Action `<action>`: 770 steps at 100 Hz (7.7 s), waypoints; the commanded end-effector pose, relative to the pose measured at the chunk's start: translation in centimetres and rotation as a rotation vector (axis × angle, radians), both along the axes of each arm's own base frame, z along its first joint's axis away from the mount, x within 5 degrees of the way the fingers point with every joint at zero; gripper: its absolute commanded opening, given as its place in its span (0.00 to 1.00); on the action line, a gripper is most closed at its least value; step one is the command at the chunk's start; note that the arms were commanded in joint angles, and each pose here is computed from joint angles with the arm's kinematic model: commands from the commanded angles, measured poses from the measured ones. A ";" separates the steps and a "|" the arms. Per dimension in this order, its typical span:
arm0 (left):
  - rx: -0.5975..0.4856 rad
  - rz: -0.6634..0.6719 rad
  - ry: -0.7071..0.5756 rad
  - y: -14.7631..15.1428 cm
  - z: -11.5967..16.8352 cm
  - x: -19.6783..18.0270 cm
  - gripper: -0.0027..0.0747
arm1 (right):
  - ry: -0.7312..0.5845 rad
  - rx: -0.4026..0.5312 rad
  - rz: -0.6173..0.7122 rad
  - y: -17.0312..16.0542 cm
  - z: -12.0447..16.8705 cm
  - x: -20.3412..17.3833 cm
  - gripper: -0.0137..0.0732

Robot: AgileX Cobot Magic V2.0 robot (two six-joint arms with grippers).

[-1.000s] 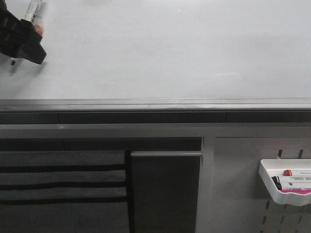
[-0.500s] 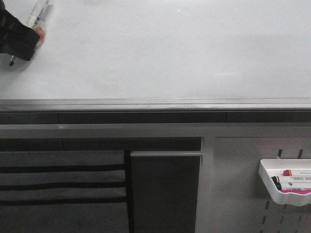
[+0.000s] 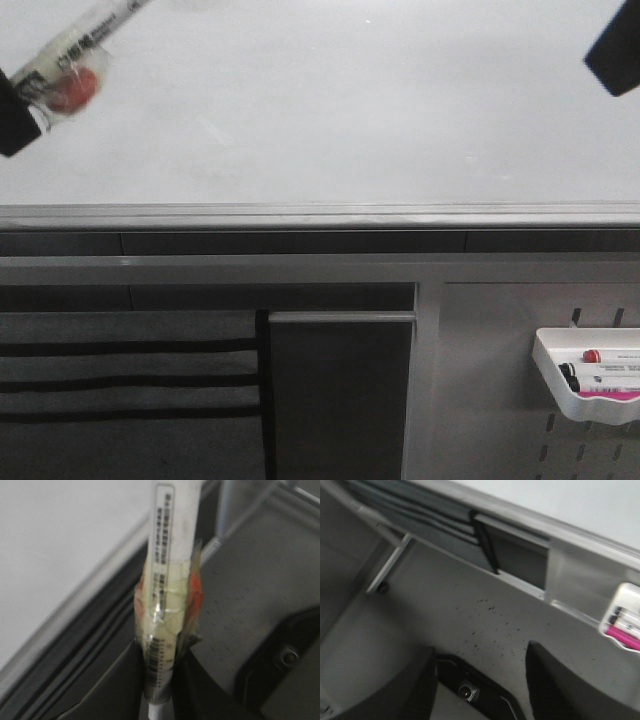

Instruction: Write number 3 on whiteboard

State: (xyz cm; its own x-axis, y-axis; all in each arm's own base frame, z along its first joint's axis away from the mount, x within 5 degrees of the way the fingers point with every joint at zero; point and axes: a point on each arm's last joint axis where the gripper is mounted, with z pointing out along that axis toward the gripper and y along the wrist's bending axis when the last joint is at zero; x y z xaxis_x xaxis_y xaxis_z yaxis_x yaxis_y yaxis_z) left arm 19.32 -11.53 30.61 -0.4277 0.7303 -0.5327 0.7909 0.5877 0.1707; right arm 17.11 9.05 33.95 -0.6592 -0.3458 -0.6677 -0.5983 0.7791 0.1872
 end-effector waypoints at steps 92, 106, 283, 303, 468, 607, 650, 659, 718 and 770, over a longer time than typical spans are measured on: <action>-0.152 -0.469 -0.007 -5.0 3.7 -4.6 0.01 | -0.331 0.054 0.854 12.2 4.1 2.2 0.56; -0.152 -0.469 -0.007 -5.0 3.7 -4.6 0.01 | -0.354 0.049 0.877 12.2 4.1 2.2 0.53; -0.392 0.098 -0.297 4.1 6.6 -7.1 0.58 | -0.267 -0.012 0.211 4.0 4.9 0.4 0.18; -0.538 0.359 -0.362 6.5 4.5 -8.0 0.58 | -0.315 0.064 -0.055 -0.2 3.4 -0.6 0.18; -0.553 0.424 -0.416 7.1 3.3 -7.6 0.58 | -0.194 0.057 0.147 5.5 6.9 16.1 0.18; -0.483 0.375 -0.459 7.2 3.4 -7.6 0.58 | -0.105 -0.040 0.197 9.7 1.7 13.8 0.18; -0.421 -0.172 -0.211 2.6 3.9 -7.6 0.58 | -0.160 0.062 0.586 7.2 3.6 0.6 0.18; -0.408 -0.272 -0.156 1.1 3.7 -7.3 0.58 | -0.164 0.047 0.657 6.7 4.1 -0.8 0.18; -0.370 -0.542 -0.030 -8.2 3.5 -3.4 0.58 | -0.337 -0.031 0.732 6.3 4.6 -0.8 0.18; -0.359 -0.560 -0.029 -9.4 3.5 -2.4 0.46 | -0.413 -0.054 0.711 6.3 4.8 -0.2 0.18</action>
